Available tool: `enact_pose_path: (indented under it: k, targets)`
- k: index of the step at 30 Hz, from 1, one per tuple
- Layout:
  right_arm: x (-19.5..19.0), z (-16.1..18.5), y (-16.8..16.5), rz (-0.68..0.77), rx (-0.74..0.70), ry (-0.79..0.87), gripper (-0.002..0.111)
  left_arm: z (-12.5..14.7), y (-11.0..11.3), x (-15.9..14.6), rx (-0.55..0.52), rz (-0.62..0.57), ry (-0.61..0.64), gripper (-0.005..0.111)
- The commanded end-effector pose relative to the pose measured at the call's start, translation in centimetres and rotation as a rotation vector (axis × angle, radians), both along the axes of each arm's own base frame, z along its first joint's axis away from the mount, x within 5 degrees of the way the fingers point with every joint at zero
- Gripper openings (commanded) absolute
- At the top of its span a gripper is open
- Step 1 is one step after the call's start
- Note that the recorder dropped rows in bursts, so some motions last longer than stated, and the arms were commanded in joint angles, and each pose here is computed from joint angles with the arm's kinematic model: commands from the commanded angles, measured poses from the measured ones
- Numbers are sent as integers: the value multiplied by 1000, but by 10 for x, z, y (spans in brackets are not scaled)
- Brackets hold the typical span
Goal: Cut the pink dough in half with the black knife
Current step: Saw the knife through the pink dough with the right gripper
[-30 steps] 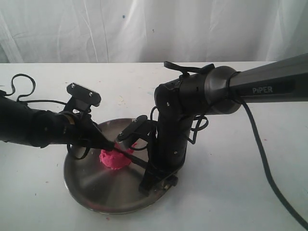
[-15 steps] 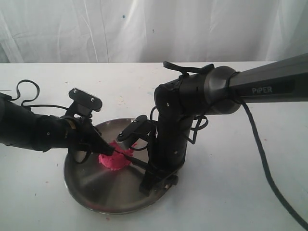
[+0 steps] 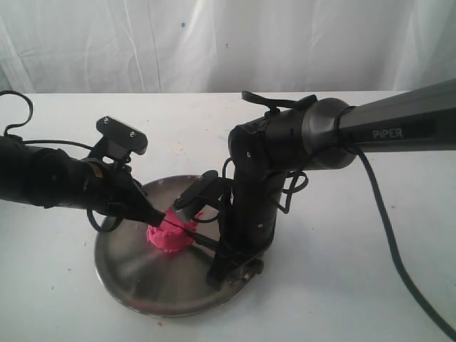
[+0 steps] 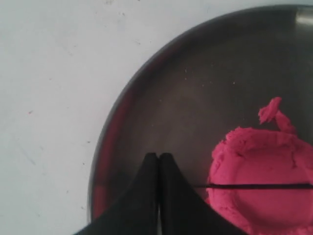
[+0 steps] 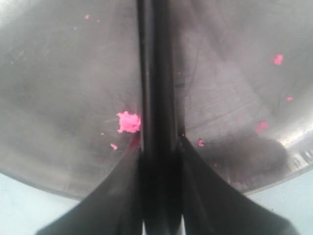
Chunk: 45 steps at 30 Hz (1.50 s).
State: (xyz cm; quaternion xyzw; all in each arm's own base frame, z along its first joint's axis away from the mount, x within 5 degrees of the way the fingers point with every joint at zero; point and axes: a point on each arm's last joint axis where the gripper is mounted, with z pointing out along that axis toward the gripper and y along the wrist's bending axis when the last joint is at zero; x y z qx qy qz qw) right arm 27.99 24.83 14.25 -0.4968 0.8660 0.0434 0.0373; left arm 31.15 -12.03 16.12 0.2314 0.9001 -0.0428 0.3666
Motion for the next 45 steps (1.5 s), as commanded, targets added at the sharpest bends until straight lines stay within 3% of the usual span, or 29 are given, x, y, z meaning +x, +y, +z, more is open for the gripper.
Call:
enact_pose_path:
  k: [1, 9, 14, 24, 39, 45]
  targets:
    - [-2, -4, -2, 2, -19, 24, 0, -8, -1, -2, 13, -7, 31, 0]
    - [-1, -4, -2, 2, -17, 21, 0, -32, -2, 4, 28, 1, 40, 0]
    - [-1, -4, -2, 1, -14, 19, 0, -31, -2, 8, 20, 7, 1, 0]
    - [-1, -4, -2, 0, -13, 18, 0, -33, -2, 5, 28, 2, 37, 0]
    - [-1, -4, -2, 0, -13, 18, 0, -31, -2, 6, 23, 4, 18, 0]
    - [-1, -4, -2, 0, -13, 18, 0, -11, -2, 5, 1, 5, -39, 0]
